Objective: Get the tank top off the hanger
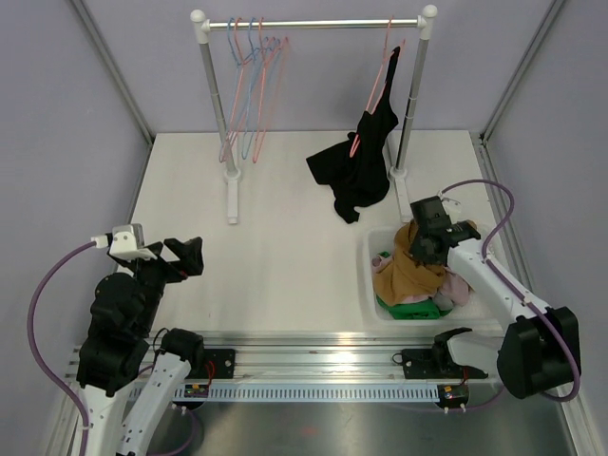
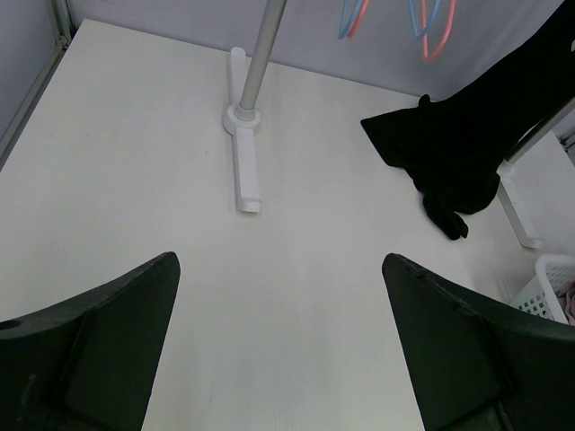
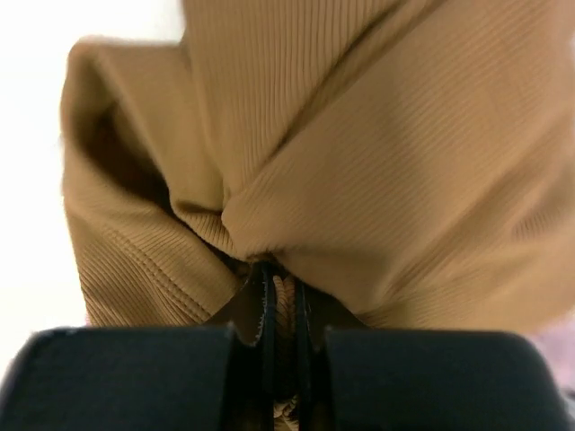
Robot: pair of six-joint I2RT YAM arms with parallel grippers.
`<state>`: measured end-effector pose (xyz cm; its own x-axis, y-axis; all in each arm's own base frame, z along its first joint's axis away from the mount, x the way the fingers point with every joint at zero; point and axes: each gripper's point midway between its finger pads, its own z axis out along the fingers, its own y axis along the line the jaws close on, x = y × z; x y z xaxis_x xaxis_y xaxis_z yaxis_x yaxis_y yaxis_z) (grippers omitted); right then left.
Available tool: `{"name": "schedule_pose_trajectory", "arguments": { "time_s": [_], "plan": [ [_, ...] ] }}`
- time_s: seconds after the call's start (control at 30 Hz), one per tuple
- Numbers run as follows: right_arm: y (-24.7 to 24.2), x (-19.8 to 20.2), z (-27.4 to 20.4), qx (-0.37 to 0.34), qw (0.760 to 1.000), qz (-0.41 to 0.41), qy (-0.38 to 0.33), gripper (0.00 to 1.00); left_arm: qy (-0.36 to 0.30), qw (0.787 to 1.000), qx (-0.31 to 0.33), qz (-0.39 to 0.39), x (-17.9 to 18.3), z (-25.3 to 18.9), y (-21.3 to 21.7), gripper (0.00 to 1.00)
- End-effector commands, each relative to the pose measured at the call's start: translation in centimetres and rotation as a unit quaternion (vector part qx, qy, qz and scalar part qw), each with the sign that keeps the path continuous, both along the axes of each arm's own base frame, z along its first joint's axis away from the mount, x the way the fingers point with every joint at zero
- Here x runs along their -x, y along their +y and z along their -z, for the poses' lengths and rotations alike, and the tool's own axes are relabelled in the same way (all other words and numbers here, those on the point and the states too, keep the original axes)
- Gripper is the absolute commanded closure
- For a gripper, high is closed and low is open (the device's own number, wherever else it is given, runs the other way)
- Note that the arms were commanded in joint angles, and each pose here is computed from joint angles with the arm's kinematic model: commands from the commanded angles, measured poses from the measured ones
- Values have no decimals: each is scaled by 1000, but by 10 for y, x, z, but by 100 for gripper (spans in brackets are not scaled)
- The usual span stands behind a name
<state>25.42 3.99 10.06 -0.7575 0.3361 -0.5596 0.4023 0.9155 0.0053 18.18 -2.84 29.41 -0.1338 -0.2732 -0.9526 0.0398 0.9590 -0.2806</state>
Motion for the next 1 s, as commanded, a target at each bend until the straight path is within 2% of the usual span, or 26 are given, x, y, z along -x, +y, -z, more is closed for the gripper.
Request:
{"name": "schedule_pose_trajectory", "arguments": {
  "time_s": [0.0, 0.1, 0.33, 0.47, 0.5, 0.53, 0.6, 0.7, 0.73, 0.77, 0.8, 0.9, 0.97],
  "plan": [
    [34, -17, 24, -136, 991, 8, -4, 100, -27, 1000, 0, -13, -1, -10, 5, 1],
    [36, -12, 42, -171, 985, 23, 9, 100, -30, 999, 3, -15, 0, -12, 6, 1],
    [22, 9, 61, -171, 982, 81, 15, 100, -36, 999, 9, -18, 3, -13, 7, 1],
    [14, 9, 35, -158, 983, 88, -18, 100, -36, 999, 10, -19, 3, -13, 7, 1],
    [2, 14, 30, -128, 986, 100, -19, 99, -35, 999, 10, -18, 2, -13, 7, 1],
    [-4, 8, 10, -122, 986, 104, -47, 96, -34, 999, 9, -18, 2, -13, 7, 1],
    [-18, 11, -7, -93, 986, 123, -68, 84, -31, 999, 11, -17, 1, -12, 6, 1],
    [-25, 5, -40, -92, 979, 133, -122, 85, -28, 999, 11, -17, 0, -11, 6, 1],
    [-24, 2, -51, -97, 977, 133, -136, 70, -28, 999, 11, -17, 0, -11, 6, 1],
    [-24, 1, -59, -99, 975, 132, -146, 51, -28, 999, 11, -17, -1, -11, 5, 1],
    [-25, 2, -62, -98, 975, 135, -147, 41, -28, 999, 11, -18, -1, -11, 6, 1],
    [-32, 0, -85, -83, 973, 135, -165, 37, -23, 1000, 9, -17, -3, -10, 5, 1],
    [-39, 0, -97, -68, 971, 139, -180, 32, -20, 1000, 8, -16, -3, -9, 4, 1]
  ]
}}
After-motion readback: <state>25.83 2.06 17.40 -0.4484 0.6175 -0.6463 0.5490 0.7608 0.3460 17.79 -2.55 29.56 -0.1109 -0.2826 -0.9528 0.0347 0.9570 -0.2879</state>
